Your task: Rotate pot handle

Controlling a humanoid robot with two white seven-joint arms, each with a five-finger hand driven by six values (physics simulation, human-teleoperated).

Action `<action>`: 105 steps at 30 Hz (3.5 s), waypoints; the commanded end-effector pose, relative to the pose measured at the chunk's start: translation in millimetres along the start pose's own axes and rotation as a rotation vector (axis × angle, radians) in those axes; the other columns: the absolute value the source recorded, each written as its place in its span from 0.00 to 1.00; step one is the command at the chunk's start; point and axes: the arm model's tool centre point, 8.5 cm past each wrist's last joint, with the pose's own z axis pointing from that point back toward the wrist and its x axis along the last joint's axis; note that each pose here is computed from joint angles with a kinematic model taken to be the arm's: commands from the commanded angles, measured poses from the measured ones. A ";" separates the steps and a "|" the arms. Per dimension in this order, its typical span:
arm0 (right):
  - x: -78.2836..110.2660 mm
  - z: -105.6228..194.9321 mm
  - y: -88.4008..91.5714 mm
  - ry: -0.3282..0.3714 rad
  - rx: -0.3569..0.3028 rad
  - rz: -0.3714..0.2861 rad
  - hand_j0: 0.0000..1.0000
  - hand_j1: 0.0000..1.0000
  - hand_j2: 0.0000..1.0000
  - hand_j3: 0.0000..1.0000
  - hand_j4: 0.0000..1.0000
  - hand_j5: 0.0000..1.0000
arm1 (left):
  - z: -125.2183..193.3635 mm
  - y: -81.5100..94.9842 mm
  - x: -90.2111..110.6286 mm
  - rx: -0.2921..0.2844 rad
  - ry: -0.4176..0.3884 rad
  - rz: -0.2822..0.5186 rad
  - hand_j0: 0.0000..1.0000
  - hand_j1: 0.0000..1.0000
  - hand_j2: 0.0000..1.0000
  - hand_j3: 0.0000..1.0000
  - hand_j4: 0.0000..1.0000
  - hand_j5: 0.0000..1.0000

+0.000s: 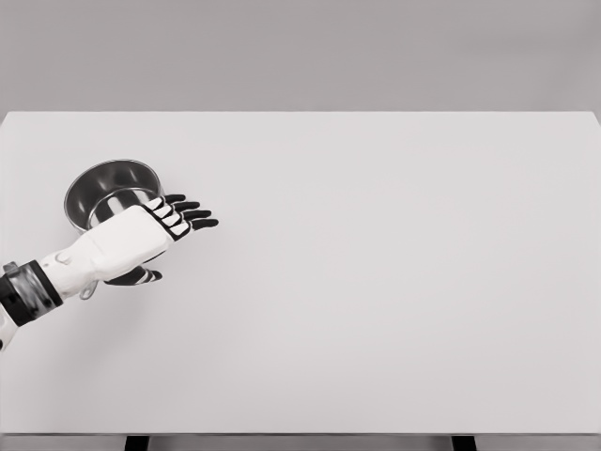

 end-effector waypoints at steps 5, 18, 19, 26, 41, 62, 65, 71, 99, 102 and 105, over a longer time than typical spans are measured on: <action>0.0 0.0 0.0 0.000 0.000 0.000 1.00 1.00 1.00 1.00 1.00 1.00 | 4.6 -5.1 -0.8 -0.017 0.012 0.012 1.00 1.00 1.00 1.00 1.00 1.00; 0.0 0.0 0.0 0.000 0.000 0.000 1.00 1.00 1.00 1.00 1.00 1.00 | 23.8 -5.9 -14.0 -0.049 0.079 0.008 1.00 1.00 1.00 1.00 1.00 1.00; 0.0 0.0 0.0 0.000 0.000 0.000 1.00 1.00 1.00 1.00 1.00 1.00 | 24.1 -5.7 -14.3 -0.049 0.080 0.008 1.00 1.00 1.00 1.00 1.00 1.00; 0.0 0.0 0.0 0.000 0.000 0.000 1.00 1.00 1.00 1.00 1.00 1.00 | 30.8 -4.8 -18.7 -0.047 0.104 0.005 1.00 1.00 1.00 1.00 1.00 1.00; 0.0 0.0 0.0 0.000 0.000 0.000 1.00 1.00 1.00 1.00 1.00 1.00 | 43.6 0.9 -28.6 -0.036 0.150 -0.006 1.00 1.00 1.00 1.00 1.00 1.00; 0.0 0.0 0.0 0.000 0.000 0.000 1.00 1.00 1.00 1.00 1.00 1.00 | 57.8 6.8 -39.7 -0.036 0.209 -0.034 1.00 1.00 1.00 1.00 1.00 1.00; 0.0 0.0 0.0 0.000 0.000 0.000 1.00 1.00 1.00 1.00 1.00 1.00 | 62.2 9.2 -43.5 -0.031 0.226 -0.038 1.00 1.00 1.00 1.00 1.00 1.00; 0.0 0.0 0.0 0.000 0.000 0.000 1.00 1.00 1.00 1.00 1.00 1.00 | 63.8 8.8 -44.4 -0.041 0.231 -0.045 1.00 1.00 1.00 1.00 1.00 1.00; 0.0 0.0 0.0 0.000 0.000 0.000 1.00 1.00 1.00 1.00 1.00 1.00 | 77.9 15.3 -54.8 -0.036 0.283 -0.053 1.00 1.00 1.00 1.00 1.00 1.00; 0.0 0.0 0.0 0.000 0.000 0.000 1.00 1.00 1.00 1.00 1.00 1.00 | 79.4 15.7 -55.5 -0.038 0.287 -0.054 1.00 1.00 1.00 1.00 1.00 1.00; 0.0 0.0 0.0 0.000 0.000 0.000 1.00 1.00 1.00 1.00 1.00 1.00 | 80.1 14.8 -56.6 -0.039 0.290 -0.051 1.00 1.00 1.00 1.00 1.00 1.00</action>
